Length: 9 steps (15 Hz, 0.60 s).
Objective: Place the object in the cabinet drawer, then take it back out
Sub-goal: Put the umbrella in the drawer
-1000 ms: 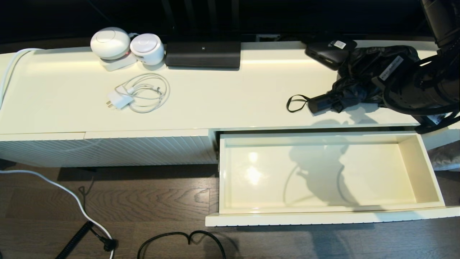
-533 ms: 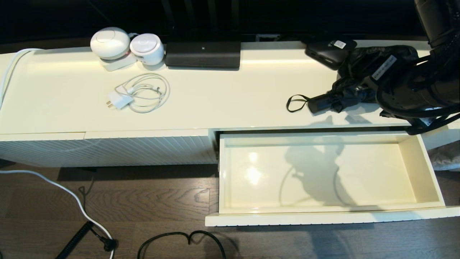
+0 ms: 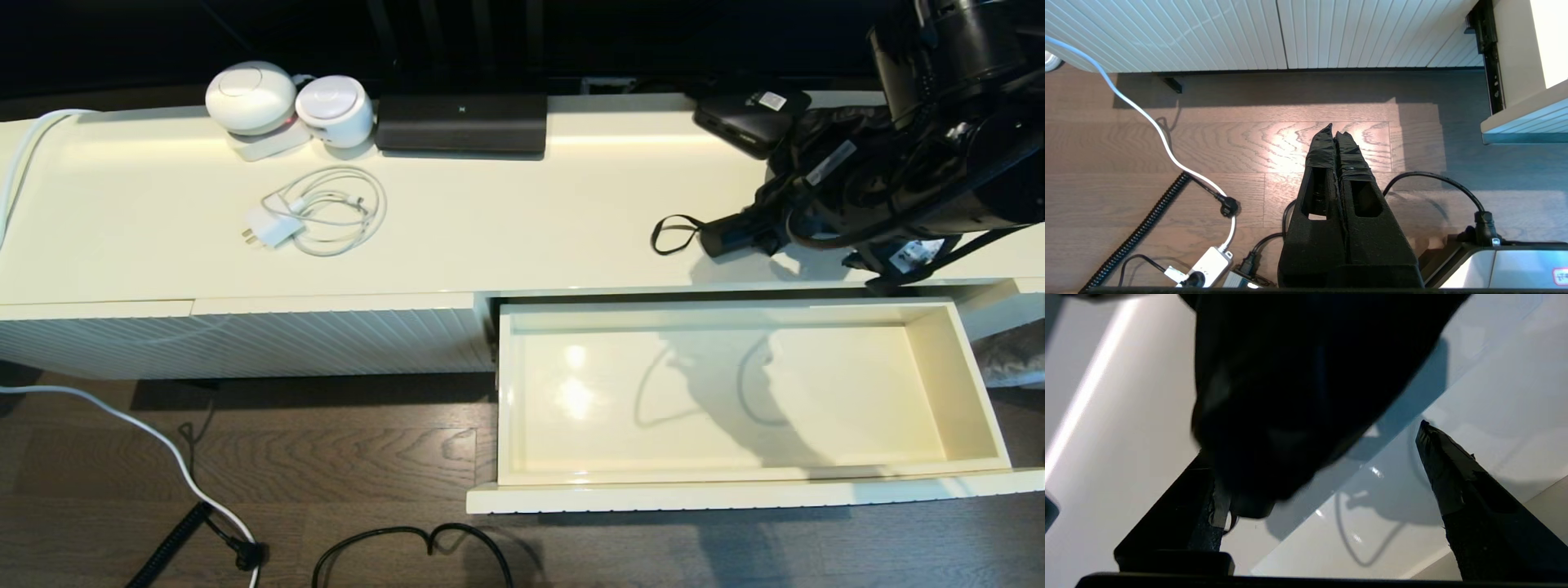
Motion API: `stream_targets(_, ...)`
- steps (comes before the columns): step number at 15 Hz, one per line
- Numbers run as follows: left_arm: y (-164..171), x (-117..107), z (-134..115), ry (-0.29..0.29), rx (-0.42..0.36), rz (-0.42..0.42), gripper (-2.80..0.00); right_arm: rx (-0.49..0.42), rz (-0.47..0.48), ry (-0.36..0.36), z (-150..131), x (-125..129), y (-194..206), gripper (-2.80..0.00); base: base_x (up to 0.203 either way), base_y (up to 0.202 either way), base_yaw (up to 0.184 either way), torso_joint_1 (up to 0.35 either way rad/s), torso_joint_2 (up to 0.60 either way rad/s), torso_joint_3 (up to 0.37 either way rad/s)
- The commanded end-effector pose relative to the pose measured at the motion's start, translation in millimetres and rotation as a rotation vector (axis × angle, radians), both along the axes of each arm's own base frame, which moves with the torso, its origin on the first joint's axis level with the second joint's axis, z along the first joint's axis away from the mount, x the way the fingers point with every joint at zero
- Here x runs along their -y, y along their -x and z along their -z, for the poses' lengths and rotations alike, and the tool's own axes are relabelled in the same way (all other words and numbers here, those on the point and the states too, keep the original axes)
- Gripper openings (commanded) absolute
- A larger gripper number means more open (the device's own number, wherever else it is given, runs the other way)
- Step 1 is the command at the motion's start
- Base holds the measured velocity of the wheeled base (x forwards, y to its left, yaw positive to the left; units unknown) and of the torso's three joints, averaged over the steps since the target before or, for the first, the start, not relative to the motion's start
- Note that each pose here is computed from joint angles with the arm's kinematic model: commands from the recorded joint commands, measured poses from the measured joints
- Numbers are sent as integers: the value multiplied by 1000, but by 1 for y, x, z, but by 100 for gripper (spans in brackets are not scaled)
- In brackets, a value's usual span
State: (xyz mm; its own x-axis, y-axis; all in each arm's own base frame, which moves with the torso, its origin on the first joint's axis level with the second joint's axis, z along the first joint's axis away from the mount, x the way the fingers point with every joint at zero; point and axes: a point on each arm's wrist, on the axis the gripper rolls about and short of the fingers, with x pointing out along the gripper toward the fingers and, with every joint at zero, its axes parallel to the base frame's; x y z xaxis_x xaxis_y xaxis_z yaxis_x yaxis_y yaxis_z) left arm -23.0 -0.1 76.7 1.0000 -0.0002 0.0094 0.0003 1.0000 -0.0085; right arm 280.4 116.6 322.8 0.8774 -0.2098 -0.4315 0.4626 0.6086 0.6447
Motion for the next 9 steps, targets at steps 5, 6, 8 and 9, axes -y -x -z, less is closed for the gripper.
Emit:
stream_targets(5, 0, 0, 0, 1, 3, 0, -280, 5, 45, -6, 6, 2, -28, 0, 0, 0, 0, 0, 0, 0)
stream_targets(6, 0, 0, 0, 1, 3, 0, -280, 13, 43, -11, 4, 0, -31, 0, 0, 0, 0, 0, 0, 0)
stream_targets(8, 0, 0, 0, 1, 1, 0, -280, 3, 42, -7, 8, -2, -35, 0, 0, 0, 0, 0, 0, 0)
stream_targets(9, 0, 0, 0, 1, 3, 0, -280, -1, 40, -6, 10, -2, -36, 0, 0, 0, 0, 0, 0, 0)
